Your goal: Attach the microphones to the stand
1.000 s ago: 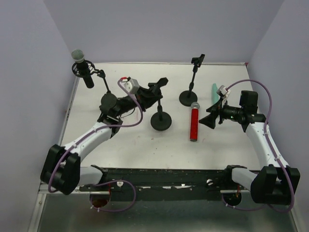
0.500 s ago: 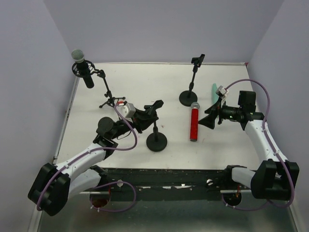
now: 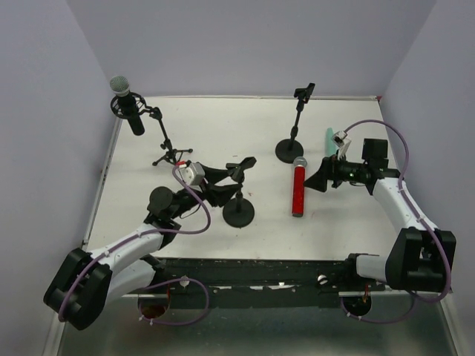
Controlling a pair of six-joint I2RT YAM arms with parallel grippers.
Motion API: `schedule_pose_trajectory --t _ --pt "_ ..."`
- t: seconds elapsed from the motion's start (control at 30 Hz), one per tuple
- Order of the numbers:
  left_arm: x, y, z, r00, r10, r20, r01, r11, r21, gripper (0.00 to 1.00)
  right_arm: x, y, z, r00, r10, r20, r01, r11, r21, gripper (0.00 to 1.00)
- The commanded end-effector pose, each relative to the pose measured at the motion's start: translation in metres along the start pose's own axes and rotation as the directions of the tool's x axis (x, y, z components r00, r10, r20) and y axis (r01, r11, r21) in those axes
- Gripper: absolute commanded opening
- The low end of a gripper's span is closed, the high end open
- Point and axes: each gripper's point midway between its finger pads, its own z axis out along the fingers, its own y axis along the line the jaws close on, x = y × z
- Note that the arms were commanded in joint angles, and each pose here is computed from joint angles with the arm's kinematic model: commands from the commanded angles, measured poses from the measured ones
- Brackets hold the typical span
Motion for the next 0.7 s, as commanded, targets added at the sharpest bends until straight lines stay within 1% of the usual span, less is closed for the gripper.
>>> schedule_pose_trajectory --t 0.0,0.07,0.13,0.17,0.2,0.3,0.37,0.43,0.5,0.6,0.67 --pt "0.021 0.014 -0.024 0.992 -0.112 -0.057 0.101 0.981 -0.167 0.72 0.0 -0.03 0.002 0.968 0.248 0.038 -0.251 0.95 0.184 1.0" --pt "0.022 0.019 -0.034 0.988 -0.145 -0.057 0.128 0.964 -0.234 0.82 0.004 -0.043 0.001 0.94 0.334 0.069 -0.34 0.901 0.271 1.0" --pt "0.023 0.024 -0.043 0.981 -0.187 -0.05 0.164 0.94 -0.298 0.92 0.005 -0.058 -0.004 0.915 0.388 0.114 -0.401 0.835 0.378 1.0" --pt "0.019 0.022 -0.047 0.979 -0.2 -0.034 0.18 0.934 -0.31 0.94 0.006 -0.061 -0.006 0.909 0.398 0.126 -0.413 0.813 0.411 1.0" --pt "0.018 0.022 -0.052 0.975 -0.221 -0.026 0.201 0.923 -0.329 0.98 0.007 -0.064 -0.008 0.903 0.407 0.135 -0.423 0.795 0.435 0.99" --pt "0.019 0.022 -0.066 0.953 -0.302 -0.008 0.274 0.876 -0.396 0.98 0.012 -0.054 0.0 0.894 0.434 0.109 -0.437 0.794 0.423 1.0" --pt "0.021 0.021 -0.077 0.936 -0.351 0.009 0.319 0.839 -0.44 0.98 0.024 -0.046 0.012 0.895 0.443 0.055 -0.422 0.797 0.432 1.0" --pt "0.024 0.021 -0.089 0.922 -0.385 0.023 0.348 0.803 -0.483 0.98 0.036 -0.042 0.025 0.902 0.432 0.008 -0.386 0.797 0.465 1.0" --pt "0.021 0.02 -0.101 0.916 -0.398 0.057 0.369 0.776 -0.511 0.98 0.048 -0.039 0.038 0.896 0.444 -0.022 -0.38 0.791 0.479 0.98" --pt "0.028 0.022 -0.121 0.895 -0.435 0.095 0.408 0.714 -0.568 0.98 0.06 -0.048 0.054 0.892 0.448 -0.064 -0.356 0.782 0.512 0.89" --pt "0.028 0.023 -0.131 0.886 -0.443 0.137 0.432 0.681 -0.591 0.98 0.068 -0.06 0.057 0.878 0.47 -0.094 -0.346 0.757 0.555 0.83"
